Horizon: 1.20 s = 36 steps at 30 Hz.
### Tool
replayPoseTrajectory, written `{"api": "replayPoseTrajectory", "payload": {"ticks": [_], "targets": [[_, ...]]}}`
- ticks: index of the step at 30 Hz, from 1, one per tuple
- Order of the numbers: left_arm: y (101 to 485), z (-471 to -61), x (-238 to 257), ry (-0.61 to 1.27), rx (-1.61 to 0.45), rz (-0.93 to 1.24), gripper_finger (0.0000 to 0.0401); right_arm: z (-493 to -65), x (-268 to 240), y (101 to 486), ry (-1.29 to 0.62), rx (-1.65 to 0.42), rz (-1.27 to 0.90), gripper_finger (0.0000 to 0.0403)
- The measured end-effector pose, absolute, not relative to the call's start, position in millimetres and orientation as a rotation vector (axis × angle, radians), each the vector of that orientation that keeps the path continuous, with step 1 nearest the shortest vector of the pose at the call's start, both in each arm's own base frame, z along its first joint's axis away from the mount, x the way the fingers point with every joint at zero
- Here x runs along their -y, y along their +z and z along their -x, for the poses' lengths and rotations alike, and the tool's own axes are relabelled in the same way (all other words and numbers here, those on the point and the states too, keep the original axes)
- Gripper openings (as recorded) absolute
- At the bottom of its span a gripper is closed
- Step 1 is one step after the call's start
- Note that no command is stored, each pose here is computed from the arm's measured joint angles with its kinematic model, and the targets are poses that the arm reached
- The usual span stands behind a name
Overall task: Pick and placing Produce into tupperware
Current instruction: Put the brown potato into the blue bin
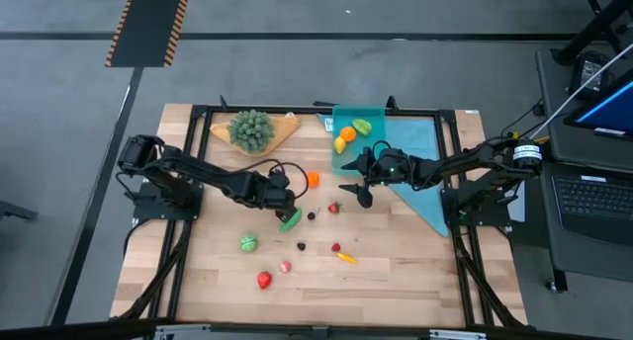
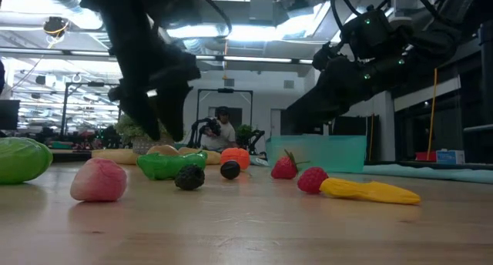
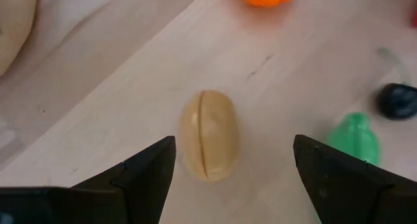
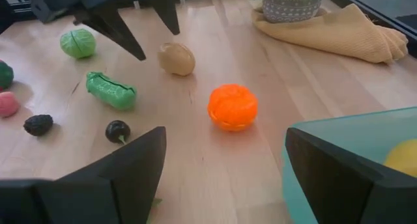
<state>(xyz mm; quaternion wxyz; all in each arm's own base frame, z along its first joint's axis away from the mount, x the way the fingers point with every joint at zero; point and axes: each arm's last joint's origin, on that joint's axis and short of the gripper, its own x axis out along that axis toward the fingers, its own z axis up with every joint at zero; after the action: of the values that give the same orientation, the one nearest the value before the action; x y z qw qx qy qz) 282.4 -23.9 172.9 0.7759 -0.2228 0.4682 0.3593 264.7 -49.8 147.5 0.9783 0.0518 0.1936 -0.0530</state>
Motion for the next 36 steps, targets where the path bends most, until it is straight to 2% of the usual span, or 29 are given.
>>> {"api": "replayPoseTrajectory", "payload": {"ticks": [36], "targets": [[148, -291, -3, 0.807, -1.125, 0.588, 0.0302, -264, 50, 147, -0.107, -0.400, -0.104, 0.0316]]}}
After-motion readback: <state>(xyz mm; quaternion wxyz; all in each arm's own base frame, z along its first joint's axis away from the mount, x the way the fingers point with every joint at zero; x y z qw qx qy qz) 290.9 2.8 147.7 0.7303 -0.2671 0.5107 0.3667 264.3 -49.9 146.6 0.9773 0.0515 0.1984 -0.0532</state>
